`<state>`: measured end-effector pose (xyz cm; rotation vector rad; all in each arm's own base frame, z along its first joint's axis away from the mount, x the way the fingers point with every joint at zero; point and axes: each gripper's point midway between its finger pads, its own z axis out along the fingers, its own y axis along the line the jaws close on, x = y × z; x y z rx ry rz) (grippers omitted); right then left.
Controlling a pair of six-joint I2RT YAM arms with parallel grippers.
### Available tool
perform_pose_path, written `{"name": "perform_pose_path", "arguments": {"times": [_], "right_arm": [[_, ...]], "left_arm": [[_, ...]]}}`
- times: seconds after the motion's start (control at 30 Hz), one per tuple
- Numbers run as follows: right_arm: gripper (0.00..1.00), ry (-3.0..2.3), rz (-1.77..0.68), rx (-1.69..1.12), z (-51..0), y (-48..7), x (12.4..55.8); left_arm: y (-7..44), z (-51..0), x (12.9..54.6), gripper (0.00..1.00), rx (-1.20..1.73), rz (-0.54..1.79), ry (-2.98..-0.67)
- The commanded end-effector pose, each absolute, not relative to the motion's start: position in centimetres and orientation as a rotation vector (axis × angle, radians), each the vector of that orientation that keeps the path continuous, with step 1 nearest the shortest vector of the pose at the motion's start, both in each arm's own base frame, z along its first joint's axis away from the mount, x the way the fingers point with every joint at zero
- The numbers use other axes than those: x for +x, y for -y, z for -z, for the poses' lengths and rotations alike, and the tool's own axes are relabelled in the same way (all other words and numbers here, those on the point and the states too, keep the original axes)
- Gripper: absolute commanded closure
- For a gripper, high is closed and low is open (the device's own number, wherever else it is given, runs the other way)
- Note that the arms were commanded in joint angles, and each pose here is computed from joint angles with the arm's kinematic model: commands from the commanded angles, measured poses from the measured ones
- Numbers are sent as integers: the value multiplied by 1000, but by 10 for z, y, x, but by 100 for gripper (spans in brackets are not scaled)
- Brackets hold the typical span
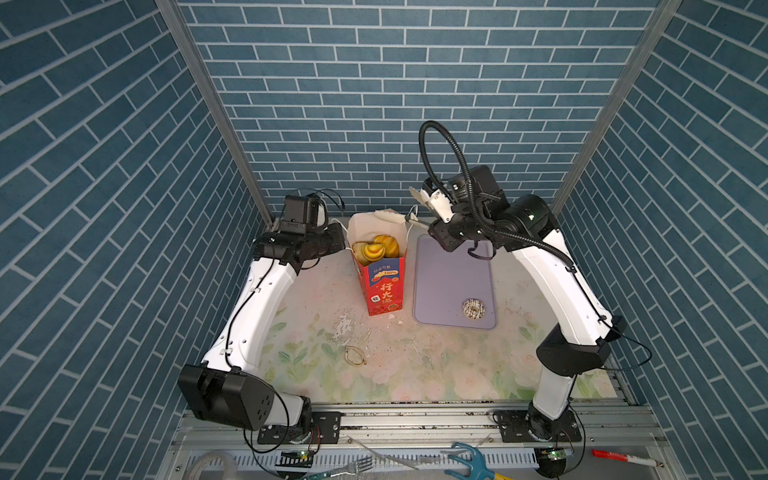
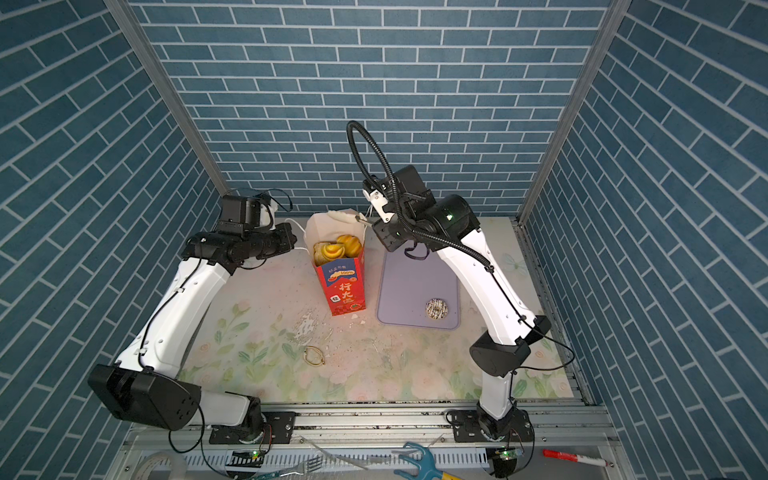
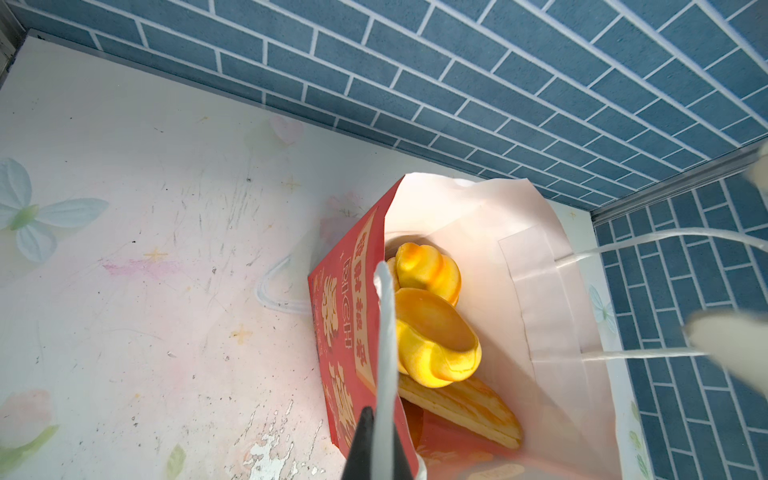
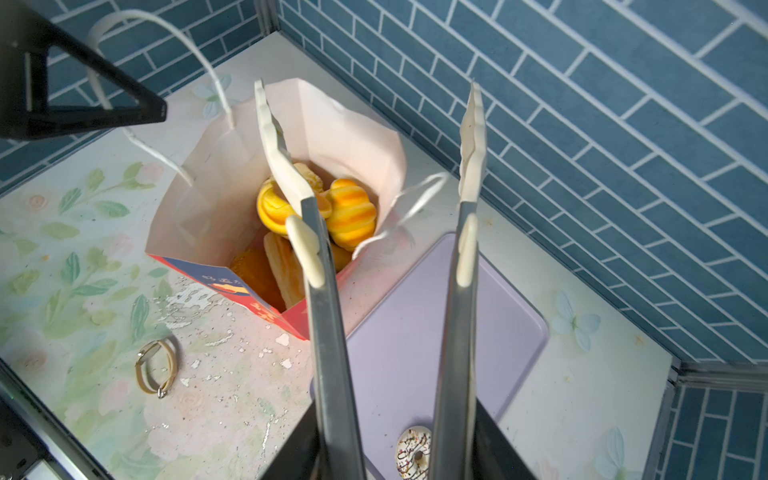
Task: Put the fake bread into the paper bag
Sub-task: 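Lower the empty tongs to the sprinkled white donut on the tray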
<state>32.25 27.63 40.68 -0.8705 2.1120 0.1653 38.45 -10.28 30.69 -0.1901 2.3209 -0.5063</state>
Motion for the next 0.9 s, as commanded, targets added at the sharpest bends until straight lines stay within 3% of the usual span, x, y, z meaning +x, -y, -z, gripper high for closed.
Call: {"name": "perform_pose_path", "arguments": {"times": [0.0,0.17,0.4,0.87], "right_arm": [[51,-2116,-143,-679,-435,-230,319],[51,-2230,-77,-490,-416,-176,316],[51,-2474,13,-345,-346,-123,291],[50,-2920,85,-417,-218,-107,235]], "left_arm": [[105,-317,382,100,-160,505,-2307],[105,-317,383,100,-157,505,-2304],[106,-317,384,100,-153,510,-2305],[105,-314,381,100,-156,507,-2311]]}}
